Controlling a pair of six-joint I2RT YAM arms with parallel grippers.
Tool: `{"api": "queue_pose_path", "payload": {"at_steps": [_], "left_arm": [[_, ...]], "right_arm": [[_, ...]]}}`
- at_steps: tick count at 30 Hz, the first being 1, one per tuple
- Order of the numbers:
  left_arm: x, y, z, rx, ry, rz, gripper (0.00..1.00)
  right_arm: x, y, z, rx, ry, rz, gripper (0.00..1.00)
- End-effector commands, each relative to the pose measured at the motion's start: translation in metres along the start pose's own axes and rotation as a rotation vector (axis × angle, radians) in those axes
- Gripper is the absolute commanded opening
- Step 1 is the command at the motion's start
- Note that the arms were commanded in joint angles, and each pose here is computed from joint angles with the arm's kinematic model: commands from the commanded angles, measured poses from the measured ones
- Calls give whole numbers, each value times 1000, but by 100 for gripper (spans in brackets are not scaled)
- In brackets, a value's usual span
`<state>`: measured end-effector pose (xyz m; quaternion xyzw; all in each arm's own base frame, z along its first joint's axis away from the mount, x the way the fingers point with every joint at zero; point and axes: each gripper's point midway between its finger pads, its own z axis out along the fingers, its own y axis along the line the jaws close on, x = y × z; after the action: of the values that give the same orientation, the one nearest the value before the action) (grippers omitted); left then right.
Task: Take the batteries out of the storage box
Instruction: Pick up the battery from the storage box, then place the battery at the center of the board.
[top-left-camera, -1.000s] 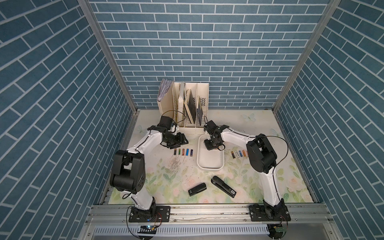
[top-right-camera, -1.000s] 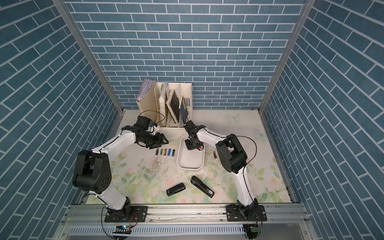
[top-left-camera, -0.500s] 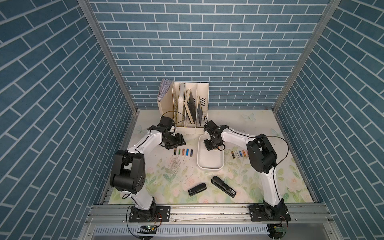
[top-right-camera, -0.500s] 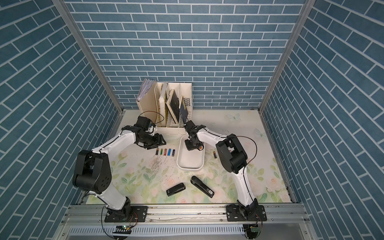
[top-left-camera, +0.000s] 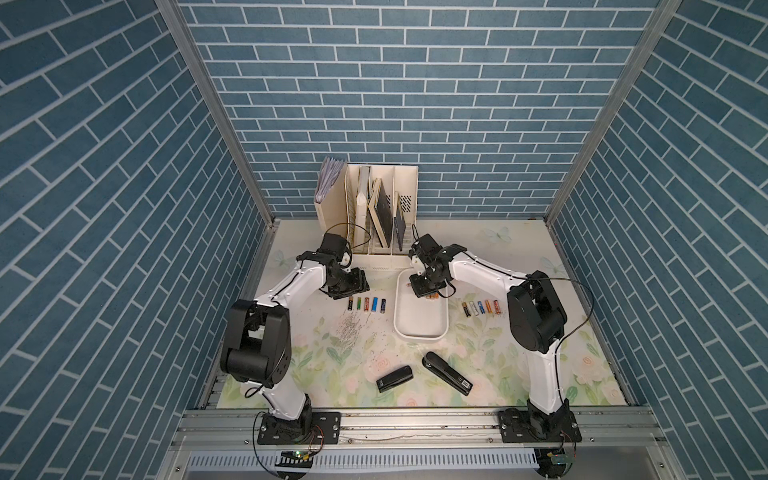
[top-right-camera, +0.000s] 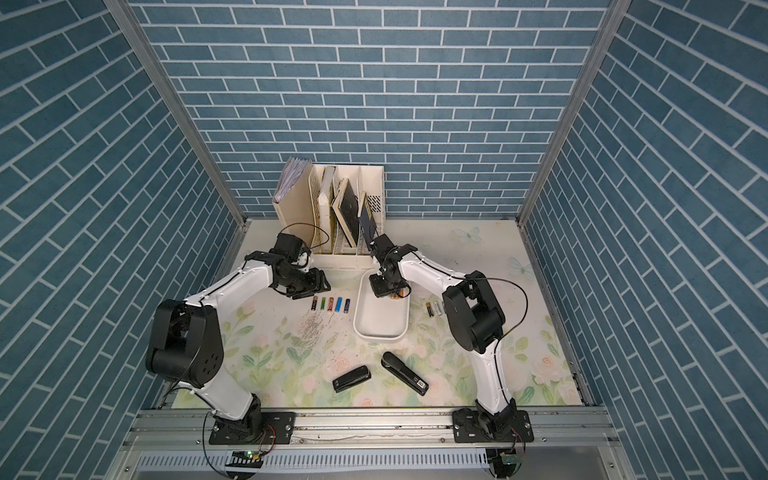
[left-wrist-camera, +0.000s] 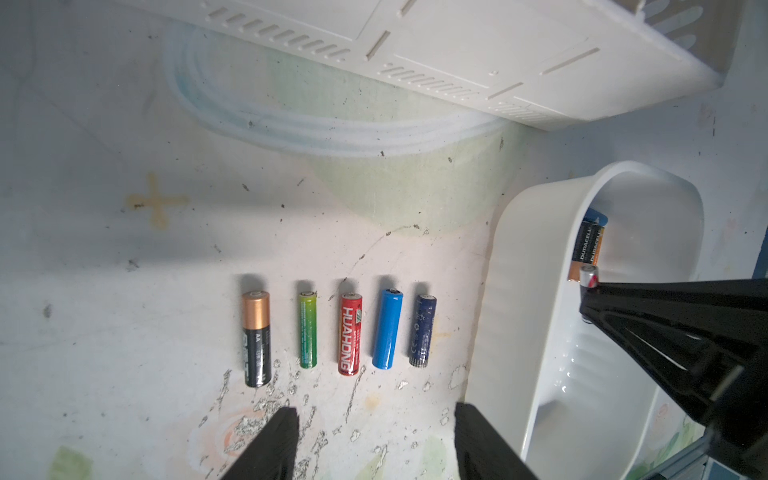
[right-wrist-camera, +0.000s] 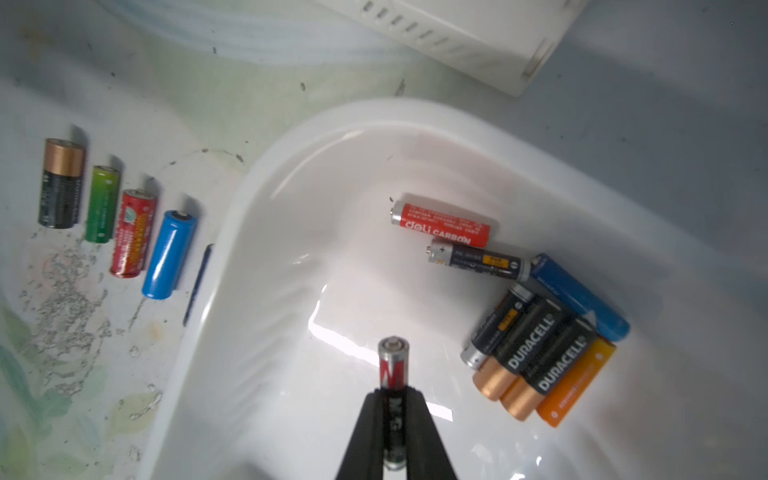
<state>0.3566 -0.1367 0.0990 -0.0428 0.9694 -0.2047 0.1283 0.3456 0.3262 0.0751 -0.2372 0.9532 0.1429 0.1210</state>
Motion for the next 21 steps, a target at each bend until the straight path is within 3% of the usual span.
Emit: {"api": "queue_pose_path", "payload": {"at_steps": [1, 10, 21], "left_arm": [[1, 2, 7, -10, 12, 20, 65], [2, -1, 9, 10, 16, 39, 65], [2, -4, 11, 28, 17, 44, 65]], "right_arm": [[-5, -1, -37, -15, -31, 38, 12], [12, -60, -88, 70, -56, 125, 12], [99, -165, -107, 196, 15, 287, 12]]}}
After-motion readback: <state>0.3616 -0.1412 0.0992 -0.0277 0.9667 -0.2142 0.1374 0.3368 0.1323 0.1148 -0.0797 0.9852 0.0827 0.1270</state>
